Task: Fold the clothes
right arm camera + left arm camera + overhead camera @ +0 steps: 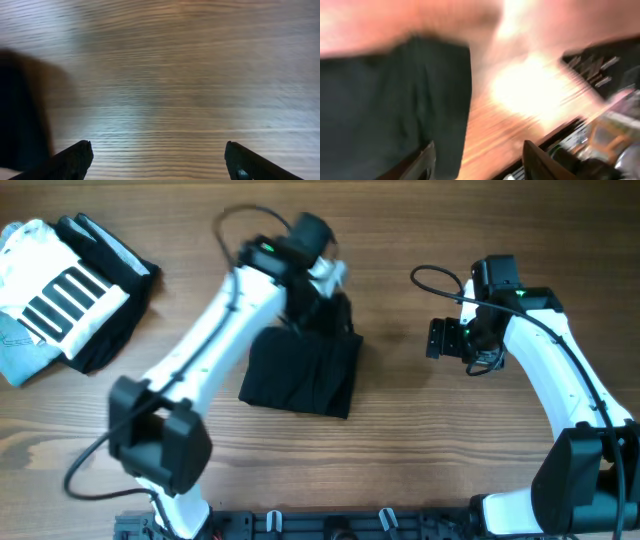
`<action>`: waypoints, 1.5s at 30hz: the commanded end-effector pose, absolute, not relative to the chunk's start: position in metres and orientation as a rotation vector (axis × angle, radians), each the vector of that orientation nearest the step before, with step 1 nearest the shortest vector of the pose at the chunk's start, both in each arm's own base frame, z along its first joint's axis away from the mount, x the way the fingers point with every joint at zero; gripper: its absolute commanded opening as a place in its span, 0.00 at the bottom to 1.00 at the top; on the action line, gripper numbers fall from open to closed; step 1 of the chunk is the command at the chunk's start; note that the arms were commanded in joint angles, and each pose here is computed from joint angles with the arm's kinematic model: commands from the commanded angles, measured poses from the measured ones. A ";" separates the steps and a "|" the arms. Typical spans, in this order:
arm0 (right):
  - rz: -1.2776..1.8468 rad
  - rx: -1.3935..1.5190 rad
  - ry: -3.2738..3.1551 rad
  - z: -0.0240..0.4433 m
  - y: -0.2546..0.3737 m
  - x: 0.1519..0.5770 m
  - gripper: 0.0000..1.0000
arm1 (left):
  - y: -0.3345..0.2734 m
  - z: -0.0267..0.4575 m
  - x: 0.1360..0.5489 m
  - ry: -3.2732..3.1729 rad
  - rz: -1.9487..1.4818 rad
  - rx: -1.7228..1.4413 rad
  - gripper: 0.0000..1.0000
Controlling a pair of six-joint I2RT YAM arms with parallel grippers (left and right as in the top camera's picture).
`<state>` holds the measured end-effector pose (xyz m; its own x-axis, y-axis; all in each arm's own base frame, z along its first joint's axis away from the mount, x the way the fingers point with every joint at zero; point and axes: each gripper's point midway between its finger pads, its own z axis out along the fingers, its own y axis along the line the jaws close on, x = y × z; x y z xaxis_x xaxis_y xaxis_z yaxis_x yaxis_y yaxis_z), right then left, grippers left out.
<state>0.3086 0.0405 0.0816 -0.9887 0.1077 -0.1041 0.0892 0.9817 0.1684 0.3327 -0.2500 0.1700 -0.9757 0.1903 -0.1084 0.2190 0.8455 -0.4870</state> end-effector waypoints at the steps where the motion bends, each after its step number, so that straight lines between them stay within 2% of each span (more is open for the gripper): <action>1: 0.748 -0.240 2.868 0.109 0.102 0.311 0.93 | -0.188 0.214 0.373 2.804 -0.851 0.152 0.58; 2: 0.883 -0.290 2.823 0.116 0.120 0.308 0.94 | -0.169 0.209 0.383 2.807 -0.815 0.079 0.59; 5: 0.961 -0.377 2.844 0.112 0.151 0.295 0.94 | -0.129 0.189 0.400 2.838 -0.764 -0.079 0.61; 11: 1.014 -0.464 2.935 0.085 0.213 0.274 0.95 | -0.120 0.130 0.390 2.997 -0.693 -0.144 0.63; 14: 1.017 -0.488 2.987 0.069 0.236 0.263 0.90 | -0.126 0.094 0.376 3.081 -0.690 -0.121 0.63; 15: 1.020 -0.490 3.005 0.063 0.242 0.261 0.85 | -0.128 0.083 0.371 3.106 -0.689 -0.116 0.63; 16: 1.020 -0.488 3.024 0.058 0.246 0.258 0.70 | -0.131 0.075 0.365 3.126 -0.688 -0.111 0.63; 17: 1.017 -0.479 3.046 0.052 0.249 0.255 0.36 | -0.134 0.065 0.360 3.139 -0.686 -0.099 0.63; 18: 1.015 -0.480 3.063 0.048 0.250 0.253 0.08 | -0.137 0.058 0.355 3.148 -0.685 -0.086 0.63; 19: 0.998 -0.475 3.074 0.046 0.248 0.252 0.04 | -0.140 0.050 0.351 3.154 -0.684 -0.071 0.63; 21: 0.761 -0.328 3.157 0.031 0.225 0.259 0.04 | -0.140 0.034 0.341 3.175 -0.649 -0.052 0.63; 24: 0.064 0.091 3.223 0.012 0.145 0.269 0.04 | -0.131 0.004 0.321 3.224 -0.526 -0.031 0.63; 25: -0.032 0.132 3.215 0.011 0.132 0.270 0.04 | -0.131 -0.003 0.313 3.242 -0.522 -0.044 0.63; 27: -0.009 0.062 3.206 0.011 0.130 0.275 0.05 | -0.128 -0.011 0.300 3.278 -0.514 -0.052 0.61; 30: 0.001 0.028 3.195 0.011 0.131 0.278 0.12 | -0.128 -0.008 0.292 3.312 -0.514 -0.131 0.56; 31: 0.000 0.027 3.196 0.011 0.131 0.278 0.15 | -0.127 -0.005 0.291 3.315 -0.511 -0.184 0.56; 32: 0.001 0.026 3.201 0.011 0.131 0.276 0.24 | -0.129 0.000 0.291 3.306 -0.525 -0.190 0.56; 35: 0.135 -0.131 3.254 0.013 0.143 0.264 0.34 | -0.134 0.037 0.309 3.162 -0.573 -0.172 0.56; 37: 0.139 -0.108 3.269 0.018 0.139 0.260 0.36 | -0.137 0.061 0.326 3.039 -0.596 -0.130 0.63; 39: 0.161 -0.052 3.237 0.034 0.130 0.267 0.42 | -0.140 0.081 0.352 2.882 -0.592 -0.012 0.86; 42: 0.253 -0.033 3.131 0.064 0.126 0.283 0.54 | -0.147 0.080 0.376 2.763 -0.580 0.217 0.91; 44: 0.417 -0.164 3.069 0.082 0.140 0.284 0.57 | -0.147 0.066 0.383 2.749 -0.556 0.302 0.94; 45: 0.487 -0.206 3.055 0.087 0.148 0.281 0.62 | -0.146 0.060 0.383 2.762 -0.550 0.300 0.94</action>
<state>0.2770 0.1249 0.0560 -0.9993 -0.0245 0.0268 -0.0198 0.9860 0.1654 0.3806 -0.1478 0.0835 -0.9418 0.0371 -0.3341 0.1740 0.9042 -0.3901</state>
